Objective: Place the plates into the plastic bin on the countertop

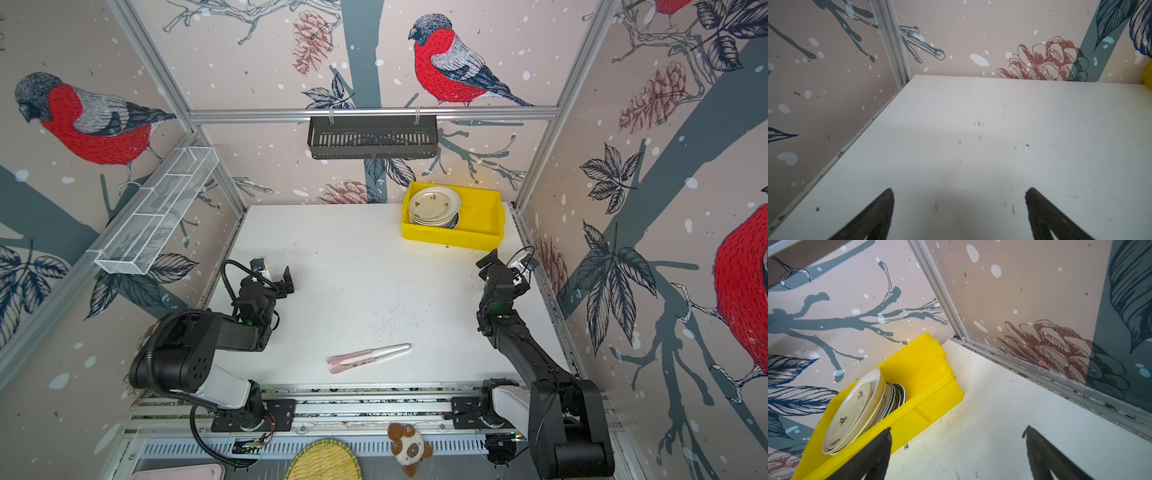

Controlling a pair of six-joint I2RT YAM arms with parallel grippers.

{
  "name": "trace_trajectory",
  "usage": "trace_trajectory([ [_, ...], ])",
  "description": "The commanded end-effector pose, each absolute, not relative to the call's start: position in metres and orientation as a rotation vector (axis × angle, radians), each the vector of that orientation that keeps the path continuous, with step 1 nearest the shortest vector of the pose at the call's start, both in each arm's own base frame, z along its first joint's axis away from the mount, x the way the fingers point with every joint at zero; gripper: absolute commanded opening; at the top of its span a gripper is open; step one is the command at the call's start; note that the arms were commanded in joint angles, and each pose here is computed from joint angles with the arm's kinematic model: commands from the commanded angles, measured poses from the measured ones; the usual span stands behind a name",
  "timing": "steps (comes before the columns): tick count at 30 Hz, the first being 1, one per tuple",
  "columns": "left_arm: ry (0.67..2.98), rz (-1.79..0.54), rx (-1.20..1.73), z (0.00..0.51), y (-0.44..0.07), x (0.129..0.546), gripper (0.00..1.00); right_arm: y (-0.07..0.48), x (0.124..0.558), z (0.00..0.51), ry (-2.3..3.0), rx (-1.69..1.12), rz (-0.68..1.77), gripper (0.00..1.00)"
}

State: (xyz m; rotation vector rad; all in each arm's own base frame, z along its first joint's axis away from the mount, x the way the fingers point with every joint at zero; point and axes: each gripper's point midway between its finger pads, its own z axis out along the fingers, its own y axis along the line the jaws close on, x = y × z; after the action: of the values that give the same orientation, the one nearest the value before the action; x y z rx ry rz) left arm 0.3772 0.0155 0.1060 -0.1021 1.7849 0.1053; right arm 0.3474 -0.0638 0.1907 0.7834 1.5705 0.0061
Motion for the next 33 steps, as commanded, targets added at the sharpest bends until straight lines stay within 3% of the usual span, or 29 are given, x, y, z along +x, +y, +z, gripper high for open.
trace_trajectory([
  [1,1.688,0.074,-0.064,0.128,0.009,0.38,0.97,-0.072,0.336,0.207,1.44,0.774,-0.014,1.0],
  [9,1.678,0.088,-0.064,0.129,0.008,0.379,0.97,-0.089,0.323,0.204,1.445,0.72,-0.23,1.0],
  [26,1.673,0.117,-0.071,0.129,0.008,0.377,0.98,-0.098,0.328,0.151,1.591,0.666,-0.282,1.0],
  [33,1.672,0.117,-0.071,0.13,0.008,0.377,0.98,-0.099,0.351,0.133,1.669,0.632,-0.27,1.0],
])
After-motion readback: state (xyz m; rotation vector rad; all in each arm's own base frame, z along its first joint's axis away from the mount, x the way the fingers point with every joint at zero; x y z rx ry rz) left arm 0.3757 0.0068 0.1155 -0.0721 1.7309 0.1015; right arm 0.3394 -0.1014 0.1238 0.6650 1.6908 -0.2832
